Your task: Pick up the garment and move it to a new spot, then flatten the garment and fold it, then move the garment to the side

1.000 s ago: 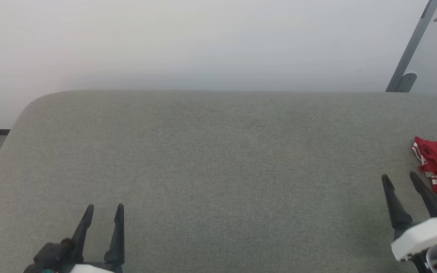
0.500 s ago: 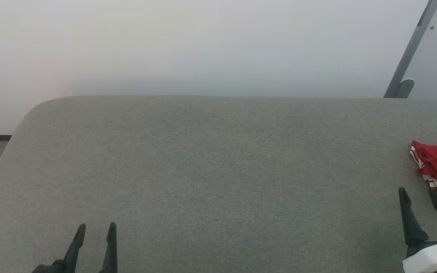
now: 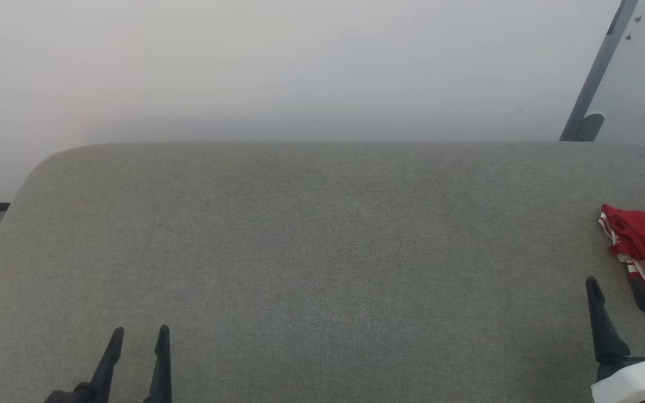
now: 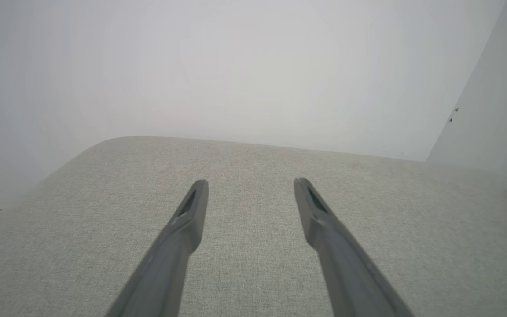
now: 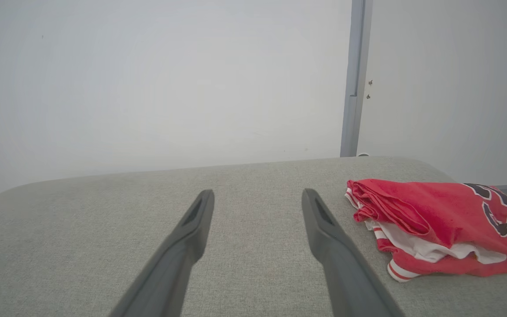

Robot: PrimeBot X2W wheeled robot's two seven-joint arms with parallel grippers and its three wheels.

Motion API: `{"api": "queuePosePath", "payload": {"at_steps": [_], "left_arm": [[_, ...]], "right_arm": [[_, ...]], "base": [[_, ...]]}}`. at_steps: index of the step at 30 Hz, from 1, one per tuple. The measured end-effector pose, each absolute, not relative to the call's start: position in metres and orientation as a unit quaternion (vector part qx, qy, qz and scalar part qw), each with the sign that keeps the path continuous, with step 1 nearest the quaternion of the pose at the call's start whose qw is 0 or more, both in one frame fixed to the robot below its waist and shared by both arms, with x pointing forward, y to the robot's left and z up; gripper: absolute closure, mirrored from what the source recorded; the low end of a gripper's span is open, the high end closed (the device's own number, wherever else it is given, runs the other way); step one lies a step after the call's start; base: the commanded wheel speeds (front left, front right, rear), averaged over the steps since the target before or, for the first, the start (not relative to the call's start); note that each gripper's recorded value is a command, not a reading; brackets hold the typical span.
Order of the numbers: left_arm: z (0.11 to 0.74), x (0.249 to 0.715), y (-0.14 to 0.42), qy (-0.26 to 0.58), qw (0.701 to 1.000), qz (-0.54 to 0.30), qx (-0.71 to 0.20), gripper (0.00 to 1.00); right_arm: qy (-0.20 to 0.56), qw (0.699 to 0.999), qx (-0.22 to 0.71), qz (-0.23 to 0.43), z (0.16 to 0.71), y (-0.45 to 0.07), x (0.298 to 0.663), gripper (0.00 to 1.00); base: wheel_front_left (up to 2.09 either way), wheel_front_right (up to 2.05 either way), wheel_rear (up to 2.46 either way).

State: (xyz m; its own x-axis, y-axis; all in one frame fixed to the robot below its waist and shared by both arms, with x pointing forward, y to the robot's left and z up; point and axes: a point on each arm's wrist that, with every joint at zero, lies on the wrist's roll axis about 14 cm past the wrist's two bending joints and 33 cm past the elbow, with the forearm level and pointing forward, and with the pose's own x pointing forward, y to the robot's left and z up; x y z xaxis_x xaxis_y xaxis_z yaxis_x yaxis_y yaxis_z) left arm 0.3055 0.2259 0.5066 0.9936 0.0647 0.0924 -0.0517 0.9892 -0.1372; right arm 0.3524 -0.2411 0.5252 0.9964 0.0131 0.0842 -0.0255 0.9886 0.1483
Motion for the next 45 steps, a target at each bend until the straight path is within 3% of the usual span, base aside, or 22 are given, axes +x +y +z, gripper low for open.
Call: {"api": "queuePosePath", "payload": {"at_steps": [10, 11, 17, 45], "left_arm": [[0.504, 0.304, 0.225, -0.045, 0.996, 0.03, -0.069, 0.0], [0.503, 0.304, 0.225, -0.043, 0.996, 0.03, -0.07, 1.0], [0.485, 0.301, 0.222, -0.013, 0.995, 0.036, -0.09, 1.0], [0.481, 0.325, 0.226, -0.001, 0.946, 0.062, -0.318, 1.0]], "right_arm": [[-0.04, 0.996, 0.079, 0.011, 0.525, -0.239, 0.353, 0.0], [-0.039, 0.996, 0.08, 0.011, 0.523, -0.238, 0.353, 1.0], [0.001, 0.994, 0.105, 0.003, 0.496, -0.233, 0.345, 1.0], [0.012, 0.944, 0.328, -0.027, 0.492, -0.229, 0.357, 1.0]], "base": [[0.0, 0.0, 0.0], [0.0, 0.0, 0.0], [0.0, 0.0, 0.0], [0.0, 0.0, 0.0]]}}
